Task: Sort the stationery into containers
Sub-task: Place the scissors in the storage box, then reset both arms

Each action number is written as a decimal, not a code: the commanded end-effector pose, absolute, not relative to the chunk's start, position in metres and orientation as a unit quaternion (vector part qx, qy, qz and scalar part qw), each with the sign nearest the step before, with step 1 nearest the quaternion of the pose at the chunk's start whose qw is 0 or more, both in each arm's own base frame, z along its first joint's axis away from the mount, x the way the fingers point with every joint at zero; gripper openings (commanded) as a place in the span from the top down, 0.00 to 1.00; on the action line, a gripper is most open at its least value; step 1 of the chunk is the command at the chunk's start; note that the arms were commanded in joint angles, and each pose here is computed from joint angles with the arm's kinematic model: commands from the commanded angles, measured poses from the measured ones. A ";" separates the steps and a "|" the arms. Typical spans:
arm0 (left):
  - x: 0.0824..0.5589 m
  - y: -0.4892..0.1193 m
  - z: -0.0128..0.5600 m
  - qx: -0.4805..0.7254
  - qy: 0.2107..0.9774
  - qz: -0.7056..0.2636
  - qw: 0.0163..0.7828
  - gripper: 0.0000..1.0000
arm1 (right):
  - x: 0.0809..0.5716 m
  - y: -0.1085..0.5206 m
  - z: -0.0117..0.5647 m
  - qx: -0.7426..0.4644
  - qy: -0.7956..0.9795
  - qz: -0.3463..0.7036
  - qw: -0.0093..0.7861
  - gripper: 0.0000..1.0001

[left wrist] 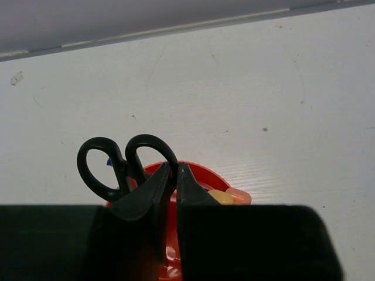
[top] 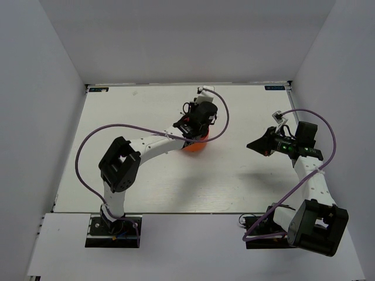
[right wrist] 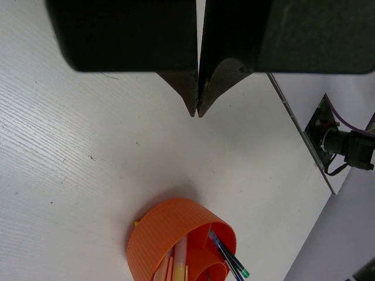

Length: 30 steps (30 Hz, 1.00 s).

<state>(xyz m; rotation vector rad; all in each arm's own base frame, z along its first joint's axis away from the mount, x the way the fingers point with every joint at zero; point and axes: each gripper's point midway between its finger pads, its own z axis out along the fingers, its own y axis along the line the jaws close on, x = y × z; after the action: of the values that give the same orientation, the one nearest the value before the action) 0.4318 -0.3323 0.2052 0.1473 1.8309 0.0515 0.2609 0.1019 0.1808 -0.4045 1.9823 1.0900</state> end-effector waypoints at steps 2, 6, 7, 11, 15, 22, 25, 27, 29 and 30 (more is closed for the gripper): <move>0.421 -0.327 0.217 0.043 0.789 0.008 0.613 0.75 | 0.262 0.100 0.185 -0.169 0.781 0.430 0.420 0.99; 0.416 -0.325 0.216 0.046 0.791 0.009 0.611 0.61 | 0.262 0.100 0.186 -0.168 0.780 0.431 0.420 0.94; 0.415 -0.326 0.216 0.048 0.791 0.008 0.610 0.57 | 0.262 0.100 0.188 -0.169 0.780 0.431 0.421 0.93; 0.406 -0.327 0.225 0.048 0.787 0.001 0.616 0.55 | 0.262 0.099 0.190 -0.168 0.778 0.430 0.426 0.90; 0.393 -0.330 0.243 0.056 0.777 -0.008 0.627 0.53 | 0.262 0.097 0.193 -0.166 0.777 0.430 0.429 0.80; 0.335 -0.311 0.253 0.073 0.770 -0.030 0.634 0.53 | 0.260 0.091 0.194 -0.166 0.781 0.414 0.438 0.63; 0.309 -0.285 0.254 0.055 0.770 -0.045 0.634 0.53 | 0.261 0.086 0.191 -0.157 0.791 0.397 0.438 0.41; 0.296 -0.267 0.256 0.022 0.774 -0.072 0.629 0.53 | 0.266 0.077 0.185 -0.141 0.809 0.366 0.438 0.09; 0.280 -0.239 0.248 0.040 0.788 -0.081 0.609 0.44 | 0.267 0.072 0.184 -0.134 0.819 0.343 0.441 0.09; 0.275 -0.222 0.232 0.057 0.807 -0.062 0.585 0.38 | 0.268 0.066 0.182 -0.128 0.827 0.320 0.445 0.09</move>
<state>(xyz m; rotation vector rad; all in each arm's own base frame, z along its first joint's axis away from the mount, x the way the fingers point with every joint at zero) 0.2887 -0.2614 0.2392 0.1676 1.8110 -0.1383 0.2625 0.0811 0.1778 -0.3412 2.0212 0.9439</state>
